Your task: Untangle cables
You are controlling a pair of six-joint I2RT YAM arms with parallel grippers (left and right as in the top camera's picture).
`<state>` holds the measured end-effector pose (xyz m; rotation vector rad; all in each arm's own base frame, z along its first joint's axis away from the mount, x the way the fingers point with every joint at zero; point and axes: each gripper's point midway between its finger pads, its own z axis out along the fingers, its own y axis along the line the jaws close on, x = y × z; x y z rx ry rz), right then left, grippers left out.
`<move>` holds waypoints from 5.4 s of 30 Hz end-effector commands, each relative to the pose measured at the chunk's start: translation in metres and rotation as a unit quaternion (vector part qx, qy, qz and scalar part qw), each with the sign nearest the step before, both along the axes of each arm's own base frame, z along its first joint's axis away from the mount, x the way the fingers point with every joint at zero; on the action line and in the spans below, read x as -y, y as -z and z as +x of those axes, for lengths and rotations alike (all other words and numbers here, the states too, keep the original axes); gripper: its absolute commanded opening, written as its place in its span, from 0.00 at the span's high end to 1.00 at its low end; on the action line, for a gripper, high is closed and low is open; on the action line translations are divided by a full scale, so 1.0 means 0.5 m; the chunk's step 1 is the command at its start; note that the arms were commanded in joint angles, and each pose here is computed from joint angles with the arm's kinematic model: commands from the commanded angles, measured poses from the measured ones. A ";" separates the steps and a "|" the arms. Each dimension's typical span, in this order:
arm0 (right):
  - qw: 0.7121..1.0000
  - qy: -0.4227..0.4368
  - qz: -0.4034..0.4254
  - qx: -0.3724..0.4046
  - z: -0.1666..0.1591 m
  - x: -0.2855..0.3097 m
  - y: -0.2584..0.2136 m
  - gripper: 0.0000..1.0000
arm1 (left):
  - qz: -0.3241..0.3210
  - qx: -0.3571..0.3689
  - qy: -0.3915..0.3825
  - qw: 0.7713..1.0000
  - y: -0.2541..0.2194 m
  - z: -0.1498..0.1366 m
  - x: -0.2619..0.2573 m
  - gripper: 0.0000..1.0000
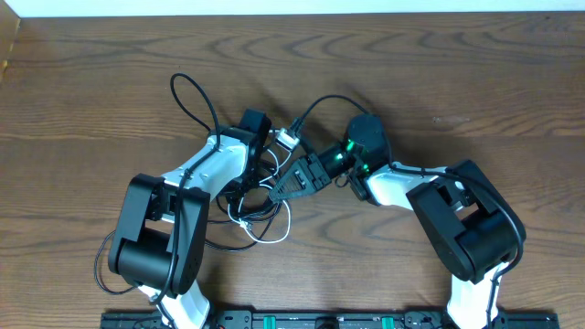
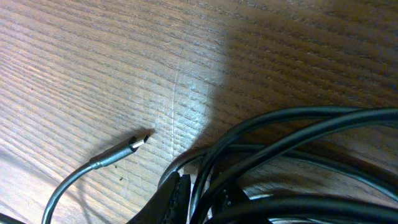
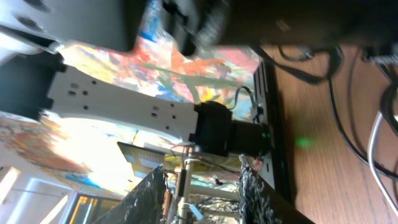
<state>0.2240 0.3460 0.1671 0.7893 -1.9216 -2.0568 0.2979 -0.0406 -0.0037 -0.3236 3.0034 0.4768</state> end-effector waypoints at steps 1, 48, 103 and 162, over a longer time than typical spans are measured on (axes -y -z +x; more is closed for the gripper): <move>1.000 0.003 0.015 0.026 -0.007 0.021 0.013 0.63 | -0.010 -0.054 -0.005 0.998 0.050 -0.051 0.004 0.80; 0.923 0.257 -0.280 0.049 0.020 0.004 0.353 0.46 | -0.010 -0.054 -0.005 0.998 0.050 -0.051 0.005 0.80; 0.977 0.143 0.098 0.123 0.029 0.034 -0.030 0.99 | -0.010 -0.054 -0.005 0.998 0.050 -0.051 0.004 0.80; 0.754 0.603 -0.030 0.260 0.068 0.727 -0.420 0.99 | -0.010 -0.054 -0.005 0.998 0.050 -0.051 0.004 0.80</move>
